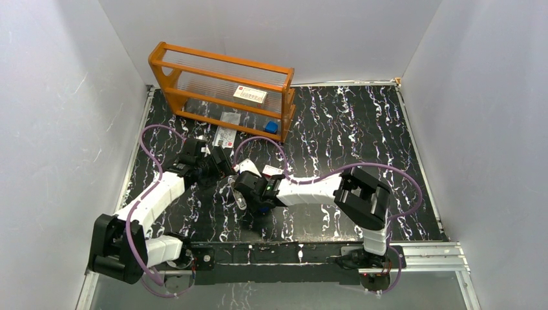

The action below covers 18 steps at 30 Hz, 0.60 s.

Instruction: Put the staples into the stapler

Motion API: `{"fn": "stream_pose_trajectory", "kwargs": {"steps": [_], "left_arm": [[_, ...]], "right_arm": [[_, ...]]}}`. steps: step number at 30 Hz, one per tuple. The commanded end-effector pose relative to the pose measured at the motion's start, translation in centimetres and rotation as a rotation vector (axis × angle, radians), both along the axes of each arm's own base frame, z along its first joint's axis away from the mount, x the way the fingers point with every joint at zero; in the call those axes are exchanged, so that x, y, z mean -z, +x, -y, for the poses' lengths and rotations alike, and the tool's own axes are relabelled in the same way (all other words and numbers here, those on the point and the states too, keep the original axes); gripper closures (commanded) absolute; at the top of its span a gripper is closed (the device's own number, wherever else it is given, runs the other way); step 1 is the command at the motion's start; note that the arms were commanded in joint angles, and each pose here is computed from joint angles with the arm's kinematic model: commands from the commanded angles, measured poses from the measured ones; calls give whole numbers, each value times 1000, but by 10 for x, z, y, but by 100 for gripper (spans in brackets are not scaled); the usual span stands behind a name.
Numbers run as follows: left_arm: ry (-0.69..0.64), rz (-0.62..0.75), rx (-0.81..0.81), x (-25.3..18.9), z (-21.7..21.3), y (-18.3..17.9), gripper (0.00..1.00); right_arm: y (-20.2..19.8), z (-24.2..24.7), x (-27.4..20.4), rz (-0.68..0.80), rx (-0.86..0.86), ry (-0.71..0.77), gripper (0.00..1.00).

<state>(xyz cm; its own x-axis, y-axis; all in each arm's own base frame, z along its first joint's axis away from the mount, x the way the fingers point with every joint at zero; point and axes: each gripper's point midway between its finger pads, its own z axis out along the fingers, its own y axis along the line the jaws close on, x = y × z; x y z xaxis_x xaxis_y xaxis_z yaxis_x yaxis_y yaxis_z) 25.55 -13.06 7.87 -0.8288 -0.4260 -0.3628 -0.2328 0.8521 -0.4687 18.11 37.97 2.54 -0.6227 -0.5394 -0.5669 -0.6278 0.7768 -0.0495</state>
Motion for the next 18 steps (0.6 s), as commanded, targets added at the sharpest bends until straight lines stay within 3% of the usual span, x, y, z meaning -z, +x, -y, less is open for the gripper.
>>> {"fn": "stream_pose_trajectory", "kwargs": {"steps": [1,5,14,18], "left_arm": [[-11,5,4,1,-2,0,12],[-31,0,17,3,1,0,12],[-66,5,74,4,10,3,12],[-57,17,111,3,12,10,11]], "right_arm": [[20,46,9,89,81,-206,49],[32,53,13,88,80,-250,51],[59,41,12,58,-37,-117,54],[54,20,-35,70,-85,25,43]]}}
